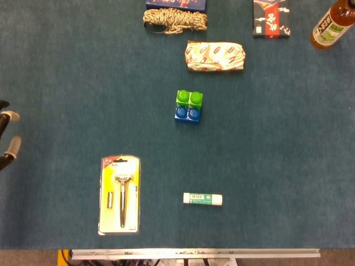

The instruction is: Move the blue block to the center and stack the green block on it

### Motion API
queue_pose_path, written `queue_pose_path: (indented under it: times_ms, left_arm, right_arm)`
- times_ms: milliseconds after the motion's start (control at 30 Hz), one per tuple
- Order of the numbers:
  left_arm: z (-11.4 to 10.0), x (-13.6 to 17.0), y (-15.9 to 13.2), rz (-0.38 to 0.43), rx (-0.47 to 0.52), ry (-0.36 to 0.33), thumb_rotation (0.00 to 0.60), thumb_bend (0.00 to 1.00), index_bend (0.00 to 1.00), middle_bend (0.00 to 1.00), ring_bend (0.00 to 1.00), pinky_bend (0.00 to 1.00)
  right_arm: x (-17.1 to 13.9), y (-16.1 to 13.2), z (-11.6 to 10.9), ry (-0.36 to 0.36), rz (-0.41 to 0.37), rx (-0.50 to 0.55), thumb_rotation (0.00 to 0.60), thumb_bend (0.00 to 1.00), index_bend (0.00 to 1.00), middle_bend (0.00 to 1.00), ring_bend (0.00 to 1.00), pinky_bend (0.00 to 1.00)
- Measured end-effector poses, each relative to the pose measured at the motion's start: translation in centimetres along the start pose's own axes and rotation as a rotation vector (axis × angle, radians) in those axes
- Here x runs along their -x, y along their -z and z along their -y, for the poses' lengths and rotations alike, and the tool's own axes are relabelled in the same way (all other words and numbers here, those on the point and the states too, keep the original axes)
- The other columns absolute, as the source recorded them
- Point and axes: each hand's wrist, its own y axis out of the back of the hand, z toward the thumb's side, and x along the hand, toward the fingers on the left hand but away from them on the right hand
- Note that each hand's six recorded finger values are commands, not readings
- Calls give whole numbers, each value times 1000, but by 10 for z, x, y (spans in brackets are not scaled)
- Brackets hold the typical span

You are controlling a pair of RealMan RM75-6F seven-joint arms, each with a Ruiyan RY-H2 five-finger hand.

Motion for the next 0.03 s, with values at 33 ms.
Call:
queue_pose_path:
  times_ms: [33]
  left_arm:
    - [0,0,1,-2,2,-1,600,296,399,308,159,222]
  right_arm:
    - [0,0,0,-3,-1,0,600,226,228,174,0,99]
